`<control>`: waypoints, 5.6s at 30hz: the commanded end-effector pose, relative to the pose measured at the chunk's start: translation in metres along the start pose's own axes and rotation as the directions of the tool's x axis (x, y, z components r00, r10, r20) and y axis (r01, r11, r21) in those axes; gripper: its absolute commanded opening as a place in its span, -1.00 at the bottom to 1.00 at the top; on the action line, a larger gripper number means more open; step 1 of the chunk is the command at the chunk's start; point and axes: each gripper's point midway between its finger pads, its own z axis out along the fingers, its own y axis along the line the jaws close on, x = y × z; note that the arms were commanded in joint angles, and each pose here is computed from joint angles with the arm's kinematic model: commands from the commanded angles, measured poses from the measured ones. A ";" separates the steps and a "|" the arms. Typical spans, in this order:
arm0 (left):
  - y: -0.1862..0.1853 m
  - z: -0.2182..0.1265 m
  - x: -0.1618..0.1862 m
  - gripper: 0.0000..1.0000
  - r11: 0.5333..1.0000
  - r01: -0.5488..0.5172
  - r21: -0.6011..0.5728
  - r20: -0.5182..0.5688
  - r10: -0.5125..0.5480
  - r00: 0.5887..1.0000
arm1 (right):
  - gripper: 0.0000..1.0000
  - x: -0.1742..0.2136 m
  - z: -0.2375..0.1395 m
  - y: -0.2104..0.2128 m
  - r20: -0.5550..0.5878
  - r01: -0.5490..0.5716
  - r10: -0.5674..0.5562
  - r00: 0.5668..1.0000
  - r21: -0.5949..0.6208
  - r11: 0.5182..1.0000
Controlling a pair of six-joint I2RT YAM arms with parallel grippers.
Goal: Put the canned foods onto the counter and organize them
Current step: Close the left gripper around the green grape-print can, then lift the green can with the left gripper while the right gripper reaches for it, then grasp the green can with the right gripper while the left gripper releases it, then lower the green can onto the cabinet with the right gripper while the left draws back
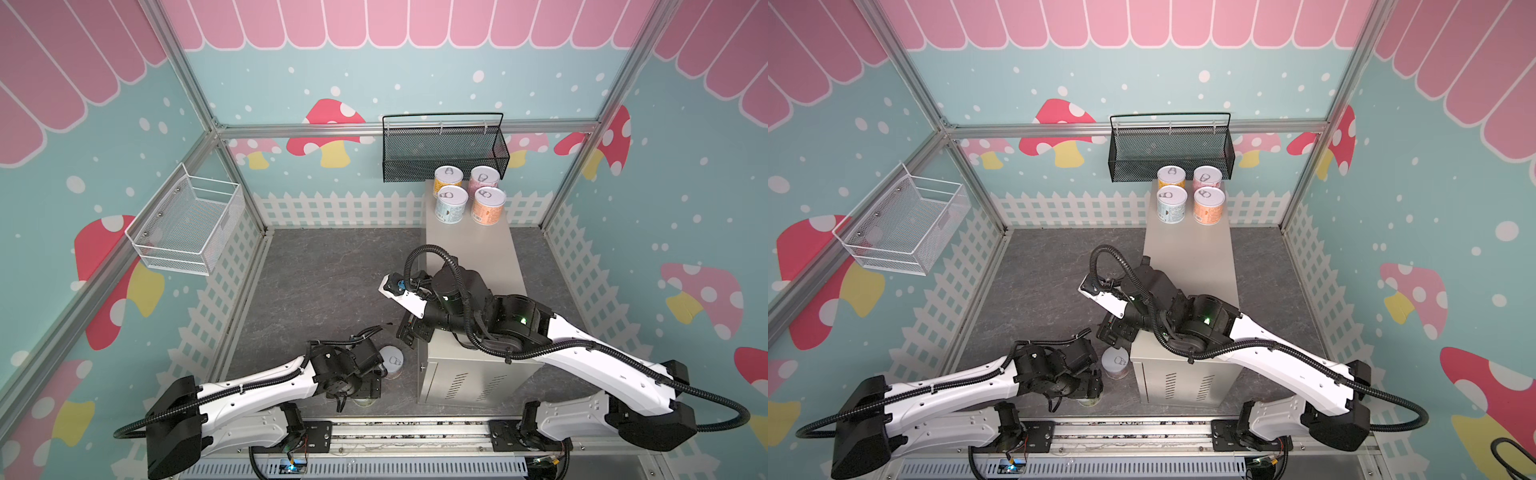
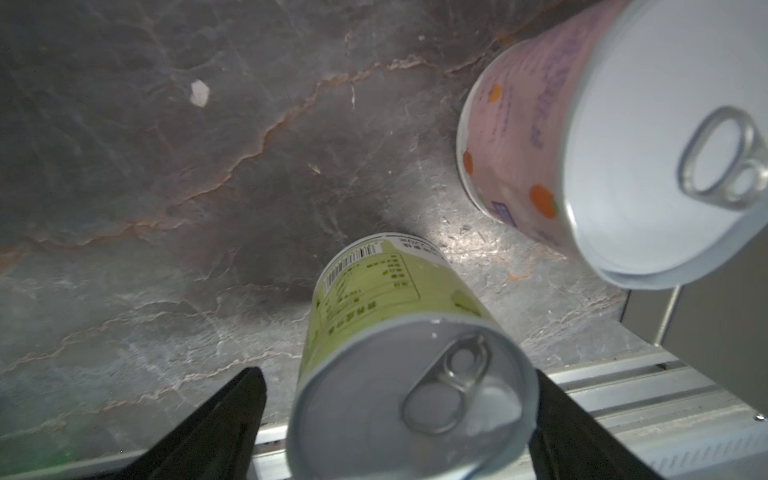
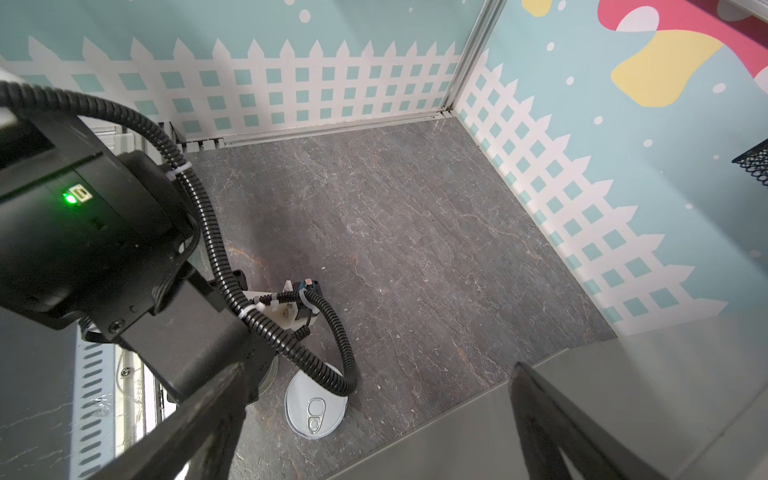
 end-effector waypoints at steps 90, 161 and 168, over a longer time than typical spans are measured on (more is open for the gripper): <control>-0.104 -0.334 -0.143 0.02 0.510 -0.709 0.488 0.692 0.269 0.670 | 0.99 -0.047 0.010 -0.031 0.080 0.240 -0.258 0.963 0.185 0.953; -0.161 -0.349 -0.166 0.98 0.409 -0.827 0.386 0.825 0.248 0.507 | 0.64 0.057 -0.162 -0.117 0.424 -0.435 0.209 0.881 0.552 0.712; -0.170 -0.343 -0.165 0.98 0.383 -0.838 0.388 0.824 0.263 0.502 | 0.67 0.061 -0.156 -0.116 0.407 -0.454 0.251 0.878 0.543 0.707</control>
